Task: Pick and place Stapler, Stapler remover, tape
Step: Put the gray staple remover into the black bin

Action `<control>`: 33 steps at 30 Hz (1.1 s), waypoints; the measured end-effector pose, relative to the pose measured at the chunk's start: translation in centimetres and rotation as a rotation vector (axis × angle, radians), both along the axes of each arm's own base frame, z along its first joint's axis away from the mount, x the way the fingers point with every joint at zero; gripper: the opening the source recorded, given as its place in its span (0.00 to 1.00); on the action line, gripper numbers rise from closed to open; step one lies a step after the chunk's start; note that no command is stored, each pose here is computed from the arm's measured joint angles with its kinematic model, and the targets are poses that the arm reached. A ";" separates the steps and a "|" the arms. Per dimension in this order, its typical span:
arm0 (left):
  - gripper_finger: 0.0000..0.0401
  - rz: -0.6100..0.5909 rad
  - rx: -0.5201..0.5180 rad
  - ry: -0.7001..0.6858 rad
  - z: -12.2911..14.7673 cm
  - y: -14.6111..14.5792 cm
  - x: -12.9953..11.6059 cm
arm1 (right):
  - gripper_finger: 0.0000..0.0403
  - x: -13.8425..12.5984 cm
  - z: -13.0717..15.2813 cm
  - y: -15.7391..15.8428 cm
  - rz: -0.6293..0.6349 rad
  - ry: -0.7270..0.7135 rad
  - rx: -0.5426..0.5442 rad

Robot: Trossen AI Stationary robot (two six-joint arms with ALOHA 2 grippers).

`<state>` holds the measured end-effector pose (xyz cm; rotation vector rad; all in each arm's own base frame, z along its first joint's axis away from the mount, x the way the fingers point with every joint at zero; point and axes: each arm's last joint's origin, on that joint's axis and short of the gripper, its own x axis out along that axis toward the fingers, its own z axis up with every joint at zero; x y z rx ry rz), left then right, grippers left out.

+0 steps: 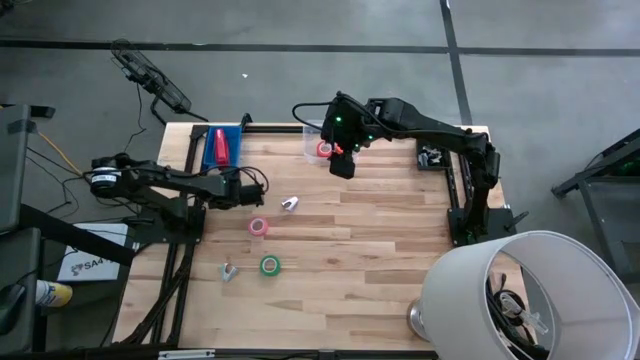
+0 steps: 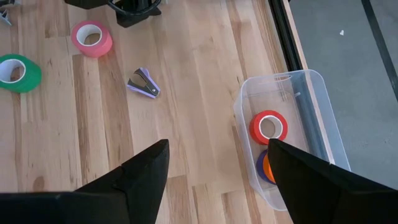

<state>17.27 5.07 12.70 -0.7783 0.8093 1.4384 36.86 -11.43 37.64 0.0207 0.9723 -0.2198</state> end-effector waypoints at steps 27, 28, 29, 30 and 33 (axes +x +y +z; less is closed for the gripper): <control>0.35 0.034 -0.045 -0.063 -0.8 -0.2 -0.2 | 0.65 0.0 0.0 0.0 -0.007 0.001 -0.005; 0.32 0.033 -0.050 -0.063 -0.8 -0.2 -0.2 | 0.65 0.0 0.0 0.0 -0.007 0.001 -0.005; 0.30 0.032 -0.056 -0.064 -0.8 -0.2 -0.2 | 0.65 0.0 0.0 0.0 -0.007 0.001 -0.005; 0.27 0.032 -0.061 -0.065 -0.8 -0.2 -0.2 | 0.65 0.0 0.0 0.0 -0.007 0.001 -0.005; 0.21 0.016 -0.072 -0.060 -0.8 -0.2 -0.2 | 0.65 0.0 0.0 0.0 -0.007 0.001 -0.005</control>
